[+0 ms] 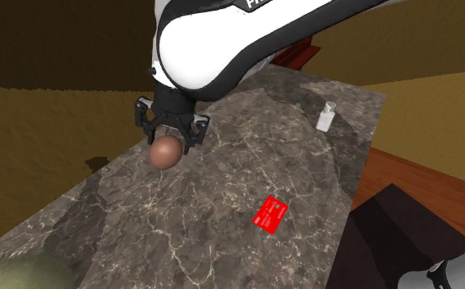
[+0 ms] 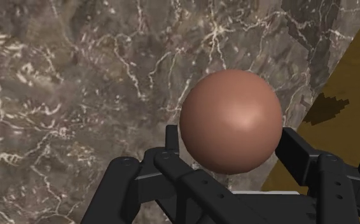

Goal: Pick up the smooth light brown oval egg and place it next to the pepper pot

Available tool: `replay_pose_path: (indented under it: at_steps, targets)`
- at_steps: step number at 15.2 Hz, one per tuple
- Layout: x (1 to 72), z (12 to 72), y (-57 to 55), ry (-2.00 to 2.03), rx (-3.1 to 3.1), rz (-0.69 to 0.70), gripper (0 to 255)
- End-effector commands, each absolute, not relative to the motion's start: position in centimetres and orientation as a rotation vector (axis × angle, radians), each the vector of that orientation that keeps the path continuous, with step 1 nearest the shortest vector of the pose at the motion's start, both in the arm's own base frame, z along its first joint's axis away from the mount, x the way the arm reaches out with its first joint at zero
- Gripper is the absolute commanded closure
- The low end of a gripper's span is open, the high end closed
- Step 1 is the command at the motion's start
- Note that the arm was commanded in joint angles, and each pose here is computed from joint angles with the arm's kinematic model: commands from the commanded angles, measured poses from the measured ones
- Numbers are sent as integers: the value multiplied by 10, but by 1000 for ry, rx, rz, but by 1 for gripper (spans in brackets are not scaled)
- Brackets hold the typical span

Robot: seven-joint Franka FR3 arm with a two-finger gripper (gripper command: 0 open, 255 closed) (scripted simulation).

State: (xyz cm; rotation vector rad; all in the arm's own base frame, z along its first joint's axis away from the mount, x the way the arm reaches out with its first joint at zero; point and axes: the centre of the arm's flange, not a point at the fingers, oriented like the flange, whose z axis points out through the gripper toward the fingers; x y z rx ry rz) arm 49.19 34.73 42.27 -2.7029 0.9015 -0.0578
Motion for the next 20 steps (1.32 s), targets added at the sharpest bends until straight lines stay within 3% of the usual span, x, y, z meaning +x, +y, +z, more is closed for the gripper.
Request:
replay_pose_path:
  at_steps: [1, 12, 20]
  targets:
    - [492, 434, 347, 901, -2703, -58, 255]
    - [492, 488, 347, 901, -2703, -58, 255]
    - [466, 488, 244, 901, -2703, -58, 255]
